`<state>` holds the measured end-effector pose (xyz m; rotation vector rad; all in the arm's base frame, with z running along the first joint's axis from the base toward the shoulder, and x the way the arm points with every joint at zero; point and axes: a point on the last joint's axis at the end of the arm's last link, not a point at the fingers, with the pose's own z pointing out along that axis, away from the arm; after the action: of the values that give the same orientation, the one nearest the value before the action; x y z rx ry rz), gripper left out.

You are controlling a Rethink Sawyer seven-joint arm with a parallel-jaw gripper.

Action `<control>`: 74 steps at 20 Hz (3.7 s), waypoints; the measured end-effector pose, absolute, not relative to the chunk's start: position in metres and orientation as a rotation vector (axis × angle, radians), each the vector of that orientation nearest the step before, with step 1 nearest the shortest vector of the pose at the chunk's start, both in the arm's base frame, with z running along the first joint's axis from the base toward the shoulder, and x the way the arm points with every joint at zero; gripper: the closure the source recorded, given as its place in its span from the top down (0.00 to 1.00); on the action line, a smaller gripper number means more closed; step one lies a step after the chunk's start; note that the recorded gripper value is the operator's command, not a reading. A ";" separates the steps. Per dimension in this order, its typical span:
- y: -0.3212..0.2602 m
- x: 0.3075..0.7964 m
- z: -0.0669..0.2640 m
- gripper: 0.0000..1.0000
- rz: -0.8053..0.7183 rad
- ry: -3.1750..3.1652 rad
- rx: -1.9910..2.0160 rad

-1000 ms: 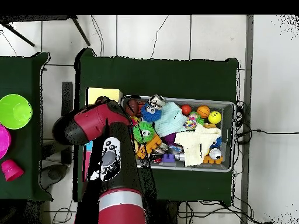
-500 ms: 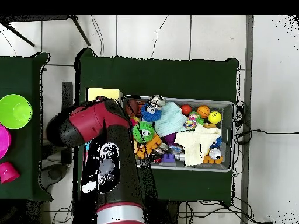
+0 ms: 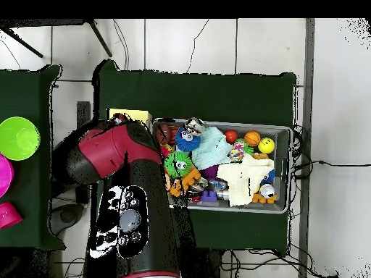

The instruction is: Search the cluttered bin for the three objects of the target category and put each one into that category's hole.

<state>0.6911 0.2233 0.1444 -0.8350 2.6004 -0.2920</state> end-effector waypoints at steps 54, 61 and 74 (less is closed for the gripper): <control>0.049 0.655 0.127 0.00 -0.062 2.748 -0.670; 0.027 0.661 0.126 0.00 -0.042 2.740 -0.637; -0.063 0.669 0.123 0.00 0.037 2.758 -0.480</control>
<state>0.6687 -0.0630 0.1231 -0.4799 2.7582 0.0368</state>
